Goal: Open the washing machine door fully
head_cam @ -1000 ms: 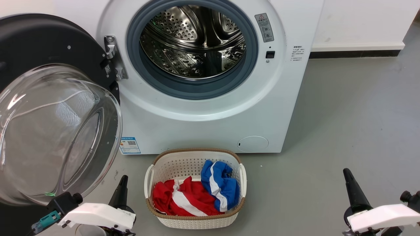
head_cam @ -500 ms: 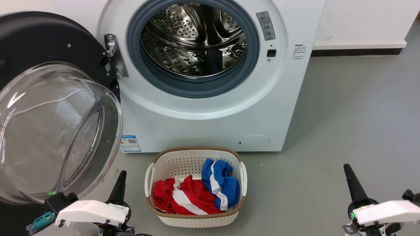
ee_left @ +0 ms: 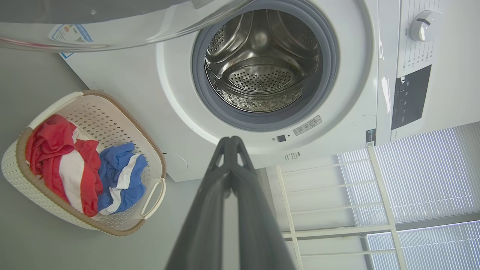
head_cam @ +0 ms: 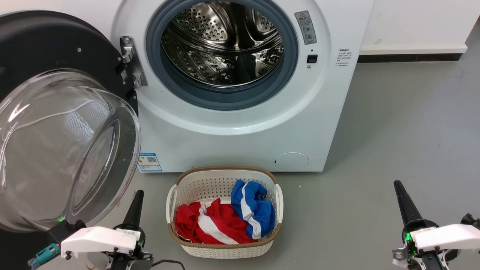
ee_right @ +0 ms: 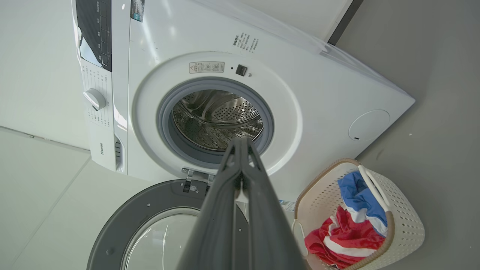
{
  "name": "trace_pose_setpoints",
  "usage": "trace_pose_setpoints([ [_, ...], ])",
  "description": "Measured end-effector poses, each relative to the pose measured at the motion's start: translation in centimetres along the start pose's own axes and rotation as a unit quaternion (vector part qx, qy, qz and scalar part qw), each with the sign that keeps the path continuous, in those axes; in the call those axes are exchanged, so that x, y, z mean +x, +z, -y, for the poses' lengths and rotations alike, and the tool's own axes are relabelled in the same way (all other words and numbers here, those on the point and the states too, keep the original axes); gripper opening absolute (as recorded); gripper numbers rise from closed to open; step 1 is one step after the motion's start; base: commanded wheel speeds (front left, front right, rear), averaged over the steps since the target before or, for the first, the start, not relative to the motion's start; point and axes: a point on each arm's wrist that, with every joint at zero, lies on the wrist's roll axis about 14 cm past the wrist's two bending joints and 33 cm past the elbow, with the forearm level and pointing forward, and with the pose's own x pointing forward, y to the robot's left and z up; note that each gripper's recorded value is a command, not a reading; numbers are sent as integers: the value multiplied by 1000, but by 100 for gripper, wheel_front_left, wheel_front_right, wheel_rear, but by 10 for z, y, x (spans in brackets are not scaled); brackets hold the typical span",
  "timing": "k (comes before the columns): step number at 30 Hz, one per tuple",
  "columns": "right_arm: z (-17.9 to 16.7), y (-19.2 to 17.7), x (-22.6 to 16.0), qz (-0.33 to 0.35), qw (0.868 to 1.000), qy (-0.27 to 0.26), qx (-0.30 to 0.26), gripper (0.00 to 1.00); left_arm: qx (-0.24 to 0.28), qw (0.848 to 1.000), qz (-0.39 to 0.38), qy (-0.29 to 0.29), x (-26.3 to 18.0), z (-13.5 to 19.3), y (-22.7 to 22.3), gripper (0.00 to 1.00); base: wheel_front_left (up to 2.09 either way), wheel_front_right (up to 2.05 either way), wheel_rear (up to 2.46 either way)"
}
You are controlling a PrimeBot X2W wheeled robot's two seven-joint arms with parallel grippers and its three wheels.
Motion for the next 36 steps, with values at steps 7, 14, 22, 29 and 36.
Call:
trace_pose_setpoints([
  [7, 0, 0, 2, 1, 999, 1, 32, 0, -32, 999, 5, -3, 1, 0, 4, 0, 0, 0, 0],
  [14, -2, 1, 6, 2, 998, 5, 63, 0, -62, 998, 9, -9, 2, 0, 6, 0, 0, 0, 0],
  [22, -1, 0, 8, 1, 995, 4, 96, 0, -96, 995, 15, -19, 4, 4, 9, 0, 0, 0, 0],
  [29, -4, 1, 12, 2, 992, 10, 127, 0, -125, 992, 21, -24, 4, 3, 13, 0, 0, 0, 0],
  [36, -3, 1, 14, 2, 988, 10, 153, 0, -151, 988, 25, -31, 5, 4, 14, 0, 0, 0, 0],
])
